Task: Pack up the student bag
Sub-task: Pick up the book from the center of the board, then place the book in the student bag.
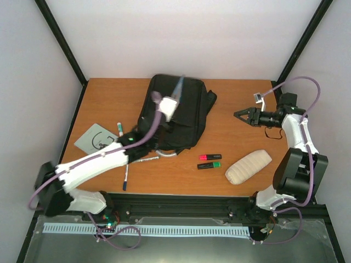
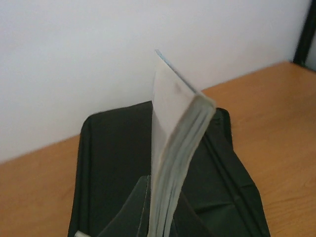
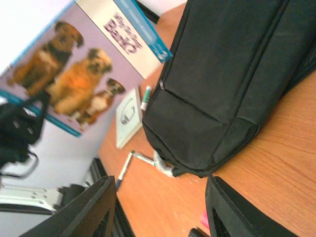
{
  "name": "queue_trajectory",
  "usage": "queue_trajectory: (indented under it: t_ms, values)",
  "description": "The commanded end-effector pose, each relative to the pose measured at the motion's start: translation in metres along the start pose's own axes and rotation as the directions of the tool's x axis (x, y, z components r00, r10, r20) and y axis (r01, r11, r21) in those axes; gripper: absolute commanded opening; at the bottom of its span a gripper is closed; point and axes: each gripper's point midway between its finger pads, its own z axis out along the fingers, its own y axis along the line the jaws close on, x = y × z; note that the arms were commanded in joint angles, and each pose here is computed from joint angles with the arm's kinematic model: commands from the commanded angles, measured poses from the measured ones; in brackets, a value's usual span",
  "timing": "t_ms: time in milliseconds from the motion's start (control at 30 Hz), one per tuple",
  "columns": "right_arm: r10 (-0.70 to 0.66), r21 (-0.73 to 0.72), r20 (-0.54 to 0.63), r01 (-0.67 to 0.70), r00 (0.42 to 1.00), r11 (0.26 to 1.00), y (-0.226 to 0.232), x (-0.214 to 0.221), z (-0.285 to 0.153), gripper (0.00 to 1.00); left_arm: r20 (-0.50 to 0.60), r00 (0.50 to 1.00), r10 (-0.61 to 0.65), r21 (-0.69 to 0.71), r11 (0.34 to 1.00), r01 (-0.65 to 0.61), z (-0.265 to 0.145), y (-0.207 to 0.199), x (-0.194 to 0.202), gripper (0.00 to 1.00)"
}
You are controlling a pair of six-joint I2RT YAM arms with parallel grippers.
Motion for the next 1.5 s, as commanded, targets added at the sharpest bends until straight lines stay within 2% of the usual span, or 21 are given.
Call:
queue_trajectory:
  t_ms: [0, 100, 200, 300, 400, 533, 600, 767, 1000, 1233, 1400, 1467]
  values:
    - [-0.200, 0.143, -0.119, 0.216, 0.973, 0.966, 0.003, 0.011, 0.012, 0.51, -0.132, 0.899, -0.418, 0.112, 0.895, 0.432, -0.024, 0.032, 0.028, 0.01]
    - [-0.327, 0.253, -0.206, 0.373, 0.922, 0.893, 0.000, 0.014, 0.027, 0.50, -0.160, 0.817, -0.554, 0.109, 0.813, 0.572, -0.039, 0.054, 0.035, 0.01]
    - [-0.456, 0.289, -0.288, 0.531, 0.842, 0.797, 0.010, 0.016, 0.051, 0.49, -0.179, 0.728, -0.661, 0.068, 0.730, 0.680, -0.048, 0.072, 0.045, 0.01]
    - [-0.552, 0.273, -0.354, 0.648, 0.755, 0.711, 0.020, 0.019, 0.077, 0.48, -0.179, 0.648, -0.740, 0.070, 0.648, 0.759, -0.057, 0.086, 0.045, 0.01]
    - [-0.635, 0.199, -0.434, 0.755, 0.639, 0.624, 0.031, 0.030, 0.109, 0.47, -0.152, 0.589, -0.794, 0.047, 0.590, 0.806, -0.066, 0.105, 0.041, 0.01]
    - [-0.703, 0.112, -0.516, 0.852, 0.490, 0.512, 0.037, 0.048, 0.152, 0.46, -0.097, 0.558, -0.824, -0.043, 0.563, 0.825, -0.081, 0.130, 0.045, 0.01]
    - [-0.714, 0.058, -0.557, 0.877, 0.425, 0.477, 0.037, 0.061, 0.177, 0.44, -0.068, 0.558, -0.827, -0.100, 0.562, 0.821, -0.087, 0.141, 0.051, 0.01]
    - [-0.720, -0.061, -0.622, 0.897, 0.309, 0.438, 0.030, 0.092, 0.222, 0.43, -0.015, 0.570, -0.821, -0.207, 0.560, 0.802, -0.101, 0.162, 0.066, 0.01]
    - [-0.680, -0.170, -0.682, 0.846, 0.269, 0.505, 0.007, 0.125, 0.262, 0.50, 0.022, 0.588, -0.808, -0.256, 0.564, 0.785, -0.112, 0.175, 0.070, 0.01]
    - [-0.649, -0.246, -0.720, 0.783, 0.246, 0.571, -0.006, 0.155, 0.270, 0.58, 0.006, 0.589, -0.808, -0.248, 0.570, 0.784, -0.109, 0.171, 0.071, 0.01]
    - [-0.592, -0.239, -0.778, 0.772, 0.212, 0.589, -0.030, 0.171, 0.263, 0.65, 0.003, 0.587, -0.810, -0.233, 0.570, 0.788, -0.106, 0.169, 0.067, 0.01]
    - [-0.561, -0.194, -0.799, 0.791, 0.216, 0.580, -0.041, 0.169, 0.261, 0.64, 0.003, 0.587, -0.810, -0.233, 0.570, 0.788, -0.106, 0.169, 0.068, 0.01]
